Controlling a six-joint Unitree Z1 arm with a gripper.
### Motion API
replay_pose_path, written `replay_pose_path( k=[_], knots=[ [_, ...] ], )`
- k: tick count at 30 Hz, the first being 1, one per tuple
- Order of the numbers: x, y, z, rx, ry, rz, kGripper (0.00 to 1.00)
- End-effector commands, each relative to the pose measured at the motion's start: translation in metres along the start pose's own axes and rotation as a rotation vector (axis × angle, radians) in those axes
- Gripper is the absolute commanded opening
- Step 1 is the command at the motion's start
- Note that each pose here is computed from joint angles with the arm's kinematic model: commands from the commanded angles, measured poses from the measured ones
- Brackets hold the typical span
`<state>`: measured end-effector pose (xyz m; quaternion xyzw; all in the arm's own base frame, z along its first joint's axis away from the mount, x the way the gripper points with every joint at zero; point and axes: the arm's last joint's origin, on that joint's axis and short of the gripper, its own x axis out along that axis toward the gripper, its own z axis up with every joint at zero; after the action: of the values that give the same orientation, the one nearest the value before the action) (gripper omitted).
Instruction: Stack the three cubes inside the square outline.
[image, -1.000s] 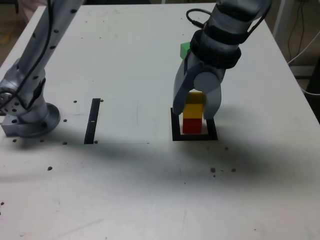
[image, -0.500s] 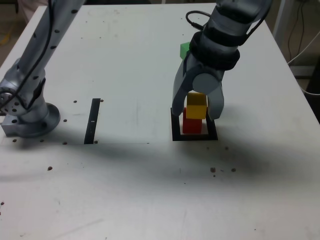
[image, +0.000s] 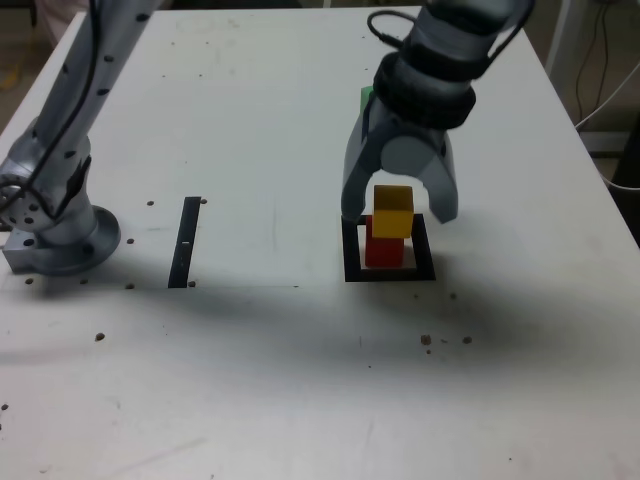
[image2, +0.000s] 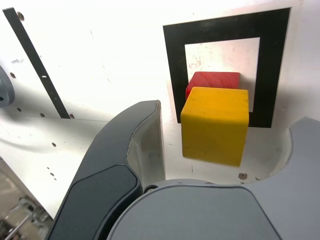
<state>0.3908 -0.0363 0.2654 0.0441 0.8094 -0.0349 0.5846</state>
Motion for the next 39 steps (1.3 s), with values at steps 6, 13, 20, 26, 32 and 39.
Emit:
replay_pose_path(
  k=[6,13,20,26,32,39],
  knots=[
    [-0.026,0.006,-0.026,-0.009,-0.063,0.034,0.99],
    [-0.035,0.011,-0.037,-0.019,-0.088,0.044,0.99],
    [-0.031,0.029,-0.04,-0.038,-0.074,0.034,0.99],
    [-0.027,0.061,-0.041,-0.085,-0.068,0.014,0.99],
    [-0.021,0.108,-0.043,-0.134,-0.064,-0.004,0.99],
    [-0.013,0.162,-0.042,-0.182,-0.072,-0.027,1.0]
  ],
)
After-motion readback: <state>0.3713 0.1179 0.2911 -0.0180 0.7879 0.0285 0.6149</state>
